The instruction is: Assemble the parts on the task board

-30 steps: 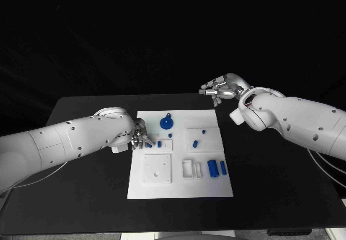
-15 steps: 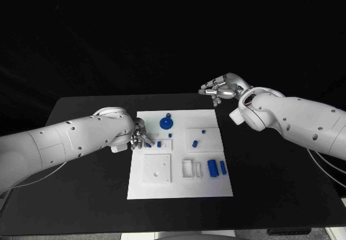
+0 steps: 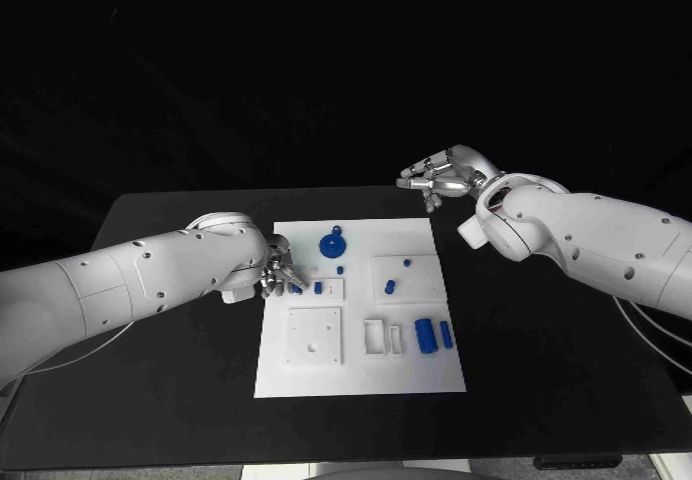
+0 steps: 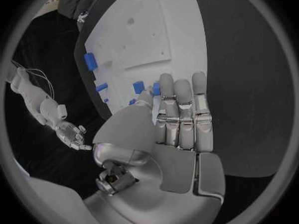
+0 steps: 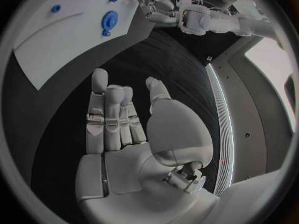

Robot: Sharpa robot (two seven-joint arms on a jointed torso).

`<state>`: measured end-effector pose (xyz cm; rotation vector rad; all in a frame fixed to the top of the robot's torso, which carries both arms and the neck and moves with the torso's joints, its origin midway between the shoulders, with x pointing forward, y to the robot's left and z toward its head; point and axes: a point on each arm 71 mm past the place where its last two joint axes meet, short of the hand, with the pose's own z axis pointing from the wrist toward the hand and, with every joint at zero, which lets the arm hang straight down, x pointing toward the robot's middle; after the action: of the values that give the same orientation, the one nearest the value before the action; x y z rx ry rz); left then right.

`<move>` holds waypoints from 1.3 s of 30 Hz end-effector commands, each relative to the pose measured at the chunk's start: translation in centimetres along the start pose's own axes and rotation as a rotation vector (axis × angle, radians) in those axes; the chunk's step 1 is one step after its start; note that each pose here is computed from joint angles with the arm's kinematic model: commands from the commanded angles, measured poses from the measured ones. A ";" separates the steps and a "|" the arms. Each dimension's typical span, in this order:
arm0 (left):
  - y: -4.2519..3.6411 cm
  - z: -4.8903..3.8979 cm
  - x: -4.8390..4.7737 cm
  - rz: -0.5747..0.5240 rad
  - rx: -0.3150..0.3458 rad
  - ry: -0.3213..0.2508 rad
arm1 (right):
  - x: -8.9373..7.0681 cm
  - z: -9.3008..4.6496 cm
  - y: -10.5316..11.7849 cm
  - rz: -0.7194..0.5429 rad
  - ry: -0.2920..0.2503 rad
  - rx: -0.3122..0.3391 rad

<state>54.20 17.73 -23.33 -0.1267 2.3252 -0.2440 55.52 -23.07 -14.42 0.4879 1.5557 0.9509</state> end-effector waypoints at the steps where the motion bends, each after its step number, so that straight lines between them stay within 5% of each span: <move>1: 0.03 0.07 0.16 0.021 -0.003 0.011 | 0.2 0.0 0.1 0.000 0.017 -0.006; 39: -0.29 0.19 0.67 0.026 -0.005 0.017 | 0.2 0.0 0.0 0.000 0.022 -0.005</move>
<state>54.05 17.44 -23.53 -0.1060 2.3323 -0.2379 55.52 -23.07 -14.46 0.4865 1.5618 0.9525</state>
